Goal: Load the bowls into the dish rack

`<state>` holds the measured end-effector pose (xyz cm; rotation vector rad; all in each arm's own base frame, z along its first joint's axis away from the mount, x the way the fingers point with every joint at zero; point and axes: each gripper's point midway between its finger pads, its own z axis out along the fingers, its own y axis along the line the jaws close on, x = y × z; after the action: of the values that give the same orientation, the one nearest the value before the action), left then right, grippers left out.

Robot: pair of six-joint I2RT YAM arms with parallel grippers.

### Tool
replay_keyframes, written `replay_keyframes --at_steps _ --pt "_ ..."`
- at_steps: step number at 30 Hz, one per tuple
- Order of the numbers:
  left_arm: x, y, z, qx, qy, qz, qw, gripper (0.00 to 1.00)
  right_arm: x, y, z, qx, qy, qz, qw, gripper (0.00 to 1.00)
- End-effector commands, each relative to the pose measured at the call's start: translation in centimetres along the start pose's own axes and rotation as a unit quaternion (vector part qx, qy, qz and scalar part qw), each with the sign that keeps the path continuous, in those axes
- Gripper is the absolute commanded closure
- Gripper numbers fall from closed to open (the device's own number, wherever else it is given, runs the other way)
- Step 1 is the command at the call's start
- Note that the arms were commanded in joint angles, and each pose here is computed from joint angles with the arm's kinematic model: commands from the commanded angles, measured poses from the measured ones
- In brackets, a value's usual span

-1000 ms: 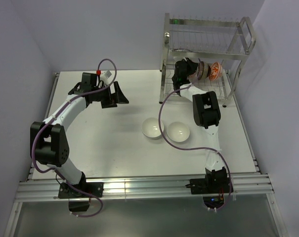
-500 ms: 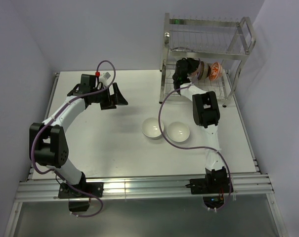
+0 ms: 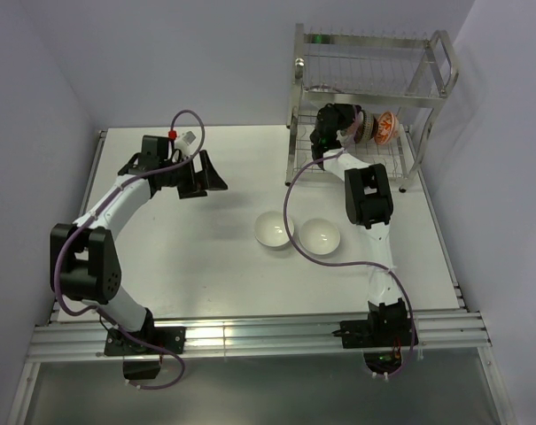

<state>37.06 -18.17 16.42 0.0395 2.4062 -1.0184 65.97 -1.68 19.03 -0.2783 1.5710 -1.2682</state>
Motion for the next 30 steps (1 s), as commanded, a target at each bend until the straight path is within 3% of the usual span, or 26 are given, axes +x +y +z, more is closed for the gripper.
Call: replay_keyframes --at_steps 1,13,25,30 --pt "-1.2 -1.5 -1.3 0.025 -0.027 0.031 0.999 0.01 -1.9 -2.9 0.8 0.04 -0.026 0.017 0.999 1.0" --pt "-1.3 -1.1 -1.6 0.027 -0.029 0.024 0.999 0.0 -1.3 -1.3 0.9 0.031 -0.022 -0.018 0.999 1.0" --pt "-1.2 -0.7 -1.5 0.023 -0.027 0.02 0.999 0.0 -1.2 0.5 0.2 -0.003 -0.011 -0.003 1.0 1.0" --pt "-1.5 -0.9 -1.5 0.025 -0.027 0.019 0.999 0.01 -1.5 1.2 -0.1 -0.013 -0.007 -0.005 1.0 0.87"
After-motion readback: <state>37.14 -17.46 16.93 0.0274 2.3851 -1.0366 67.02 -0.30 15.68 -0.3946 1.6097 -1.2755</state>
